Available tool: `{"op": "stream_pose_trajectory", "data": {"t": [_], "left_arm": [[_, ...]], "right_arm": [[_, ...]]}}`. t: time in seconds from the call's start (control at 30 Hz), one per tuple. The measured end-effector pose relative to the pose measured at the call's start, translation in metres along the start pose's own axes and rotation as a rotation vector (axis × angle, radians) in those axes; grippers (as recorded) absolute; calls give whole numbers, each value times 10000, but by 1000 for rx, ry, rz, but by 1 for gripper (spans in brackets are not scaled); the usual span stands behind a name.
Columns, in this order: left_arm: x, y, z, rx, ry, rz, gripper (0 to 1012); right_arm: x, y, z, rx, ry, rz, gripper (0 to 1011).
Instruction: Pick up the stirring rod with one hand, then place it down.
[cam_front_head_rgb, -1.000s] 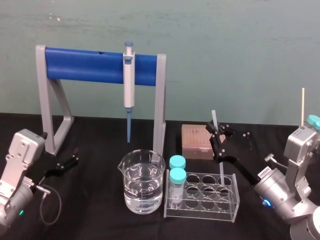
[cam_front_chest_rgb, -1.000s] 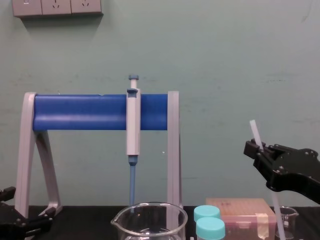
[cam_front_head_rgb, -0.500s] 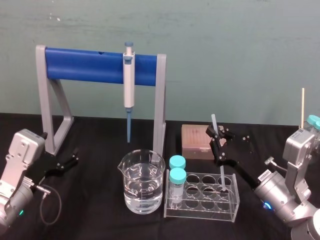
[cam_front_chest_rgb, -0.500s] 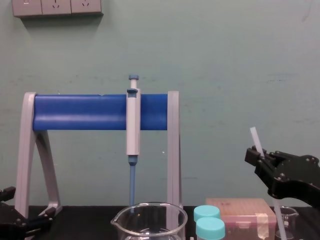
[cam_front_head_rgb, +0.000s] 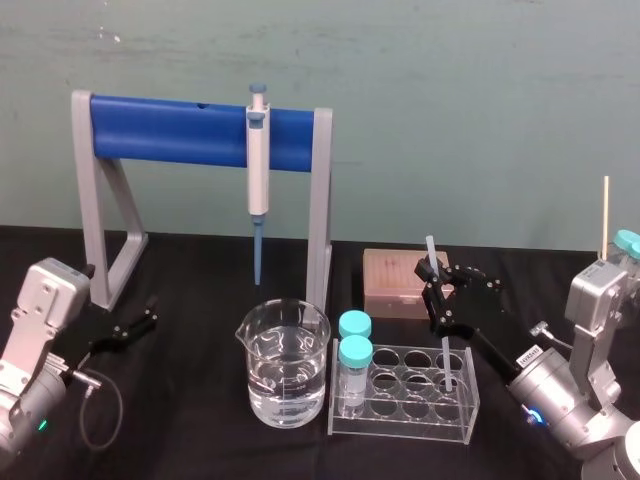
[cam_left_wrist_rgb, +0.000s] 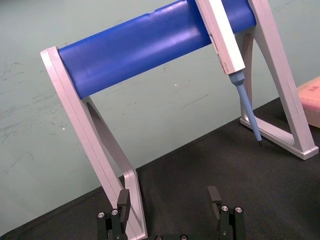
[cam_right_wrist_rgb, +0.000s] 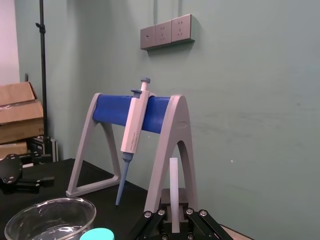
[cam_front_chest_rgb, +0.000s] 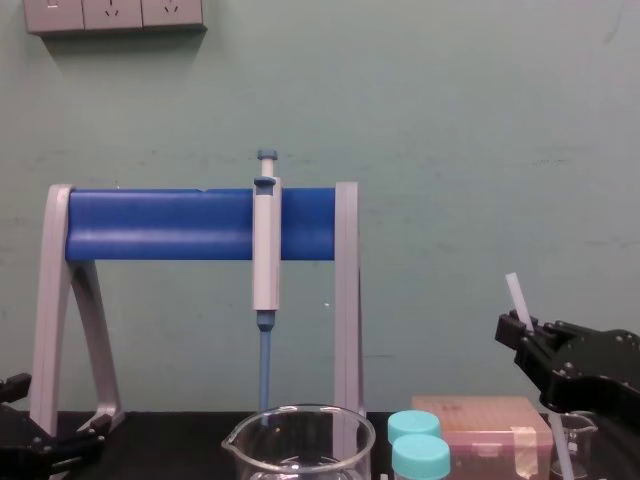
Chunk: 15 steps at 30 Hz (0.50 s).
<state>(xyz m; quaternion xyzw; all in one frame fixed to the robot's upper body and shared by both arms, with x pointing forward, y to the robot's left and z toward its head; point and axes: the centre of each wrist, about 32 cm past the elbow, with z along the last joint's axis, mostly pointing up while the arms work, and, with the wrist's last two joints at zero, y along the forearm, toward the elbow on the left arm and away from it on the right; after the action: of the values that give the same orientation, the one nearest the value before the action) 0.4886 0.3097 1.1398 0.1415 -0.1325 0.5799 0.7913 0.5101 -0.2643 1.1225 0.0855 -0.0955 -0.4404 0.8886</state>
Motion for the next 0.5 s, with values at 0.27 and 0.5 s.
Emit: {"op": "stream_pose_trajectory", "data": {"t": [0.27, 0.5], "left_arm": [[0, 0, 0, 0, 0, 0, 1000], [0, 0, 0, 0, 0, 0, 1000]], "right_arm": [[17, 3, -14, -13, 7, -2, 67], [34, 11, -22, -40, 12, 2, 67]]}}
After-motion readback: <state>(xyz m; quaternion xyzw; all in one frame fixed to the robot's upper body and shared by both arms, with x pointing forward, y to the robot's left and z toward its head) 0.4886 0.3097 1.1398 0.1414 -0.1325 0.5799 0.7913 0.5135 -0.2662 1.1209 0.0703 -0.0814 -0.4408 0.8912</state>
